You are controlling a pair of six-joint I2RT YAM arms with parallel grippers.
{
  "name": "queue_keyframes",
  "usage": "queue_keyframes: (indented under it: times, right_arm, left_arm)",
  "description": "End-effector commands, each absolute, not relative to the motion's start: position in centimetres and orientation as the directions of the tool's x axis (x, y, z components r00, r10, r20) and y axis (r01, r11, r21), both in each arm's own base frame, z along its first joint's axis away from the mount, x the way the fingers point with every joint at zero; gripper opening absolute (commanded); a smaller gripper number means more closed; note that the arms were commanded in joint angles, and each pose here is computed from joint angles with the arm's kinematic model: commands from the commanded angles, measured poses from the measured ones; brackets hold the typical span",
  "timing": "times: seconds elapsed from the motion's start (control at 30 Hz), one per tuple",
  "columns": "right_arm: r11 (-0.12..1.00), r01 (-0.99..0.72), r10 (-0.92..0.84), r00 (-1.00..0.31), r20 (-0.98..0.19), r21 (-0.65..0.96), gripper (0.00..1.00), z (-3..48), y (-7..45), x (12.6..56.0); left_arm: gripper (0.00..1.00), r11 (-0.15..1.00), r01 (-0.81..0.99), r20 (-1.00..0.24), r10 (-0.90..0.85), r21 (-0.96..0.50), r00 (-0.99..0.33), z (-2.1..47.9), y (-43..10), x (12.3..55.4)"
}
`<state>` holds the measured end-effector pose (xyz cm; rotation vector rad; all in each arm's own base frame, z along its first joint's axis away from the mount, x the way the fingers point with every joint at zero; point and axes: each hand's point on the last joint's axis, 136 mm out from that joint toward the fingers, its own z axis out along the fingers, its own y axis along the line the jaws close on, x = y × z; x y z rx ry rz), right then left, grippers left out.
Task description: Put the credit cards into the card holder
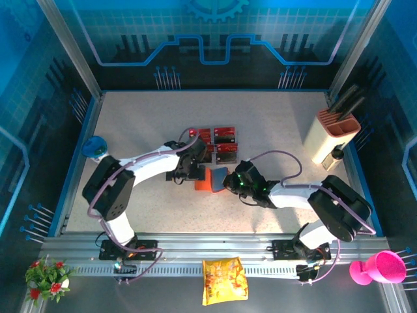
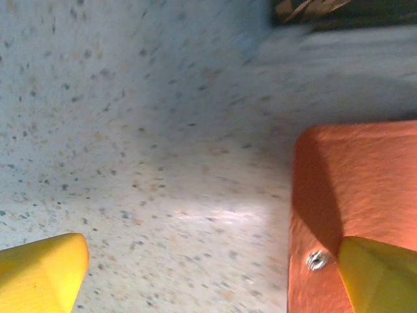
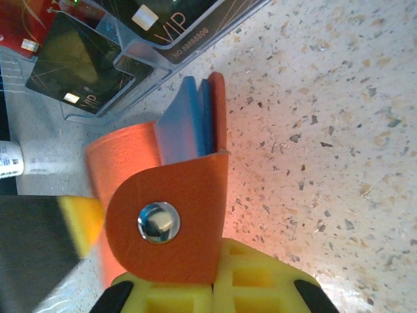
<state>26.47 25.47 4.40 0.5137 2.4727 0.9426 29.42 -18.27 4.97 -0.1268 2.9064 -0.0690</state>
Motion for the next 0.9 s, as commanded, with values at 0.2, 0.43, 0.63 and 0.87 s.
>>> queue_keyframes:
  times: [0.2,0.43,0.63,0.87]
  right_arm:
    - [0.774,0.112,0.407,-0.843,-0.353,0.623,0.0,6.3,24.4,25.7]
    - [0.812,0.072,0.364,-0.838,-0.407,0.579,0.0,8.2,23.0,25.0]
    - [0.838,0.065,0.345,-0.832,-0.435,0.541,0.0,9.3,21.0,24.0]
    - [0.846,0.082,0.356,-0.823,-0.443,0.527,0.0,10.2,18.9,23.3]
  left_arm:
    - [0.99,0.793,-0.136,-0.359,-0.412,-0.594,-0.837,13.8,-20.0,37.2]
    - [0.99,0.754,-0.081,-0.357,-0.399,-0.652,-0.844,12.3,-21.3,39.9]
    - [0.99,0.754,-0.085,-0.349,-0.397,-0.652,-0.849,10.1,-21.8,40.7]
    - [0.99,0.758,-0.068,-0.359,-0.384,-0.649,-0.85,8.9,-23.2,40.7]
